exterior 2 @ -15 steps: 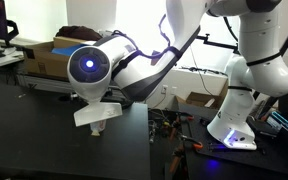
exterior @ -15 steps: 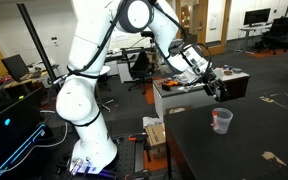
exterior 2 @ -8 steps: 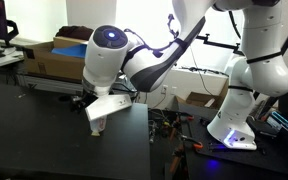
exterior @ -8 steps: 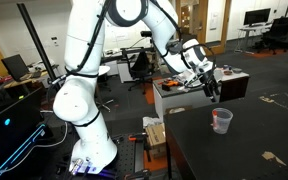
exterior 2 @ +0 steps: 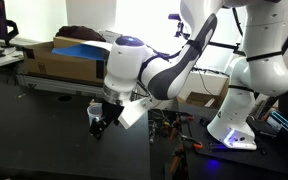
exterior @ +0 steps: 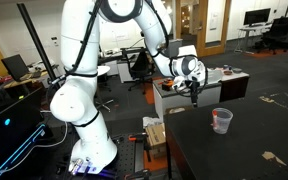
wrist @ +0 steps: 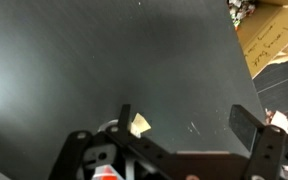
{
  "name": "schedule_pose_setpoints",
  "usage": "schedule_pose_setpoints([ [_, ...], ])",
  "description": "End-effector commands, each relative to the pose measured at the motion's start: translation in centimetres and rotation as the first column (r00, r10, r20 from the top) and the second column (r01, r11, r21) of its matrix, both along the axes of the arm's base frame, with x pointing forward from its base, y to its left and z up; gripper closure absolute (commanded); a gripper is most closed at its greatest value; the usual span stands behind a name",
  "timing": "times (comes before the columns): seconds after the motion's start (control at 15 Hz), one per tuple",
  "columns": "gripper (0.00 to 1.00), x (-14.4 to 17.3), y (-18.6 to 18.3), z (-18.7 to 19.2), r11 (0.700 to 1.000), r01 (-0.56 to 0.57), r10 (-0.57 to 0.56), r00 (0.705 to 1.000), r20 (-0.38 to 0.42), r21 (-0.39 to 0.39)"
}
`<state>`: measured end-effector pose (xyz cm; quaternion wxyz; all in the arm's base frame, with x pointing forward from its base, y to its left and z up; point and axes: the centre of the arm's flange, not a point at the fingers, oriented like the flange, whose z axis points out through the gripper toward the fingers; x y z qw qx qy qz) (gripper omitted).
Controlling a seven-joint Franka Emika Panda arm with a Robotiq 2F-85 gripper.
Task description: Put the marker in the cup
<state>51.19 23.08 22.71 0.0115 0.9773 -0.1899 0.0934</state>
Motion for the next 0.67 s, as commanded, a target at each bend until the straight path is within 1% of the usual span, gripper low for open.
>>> schedule_pose_setpoints([
  [0.0, 0.00, -0.36, 0.08, -0.03, 1.000, -0.016, 0.016, 1.000, -0.010, 0.004],
  [0.6, 0.00, -0.49, -0.15, 0.10, 1.000, -0.016, 0.016, 1.000, -0.010, 0.004],
])
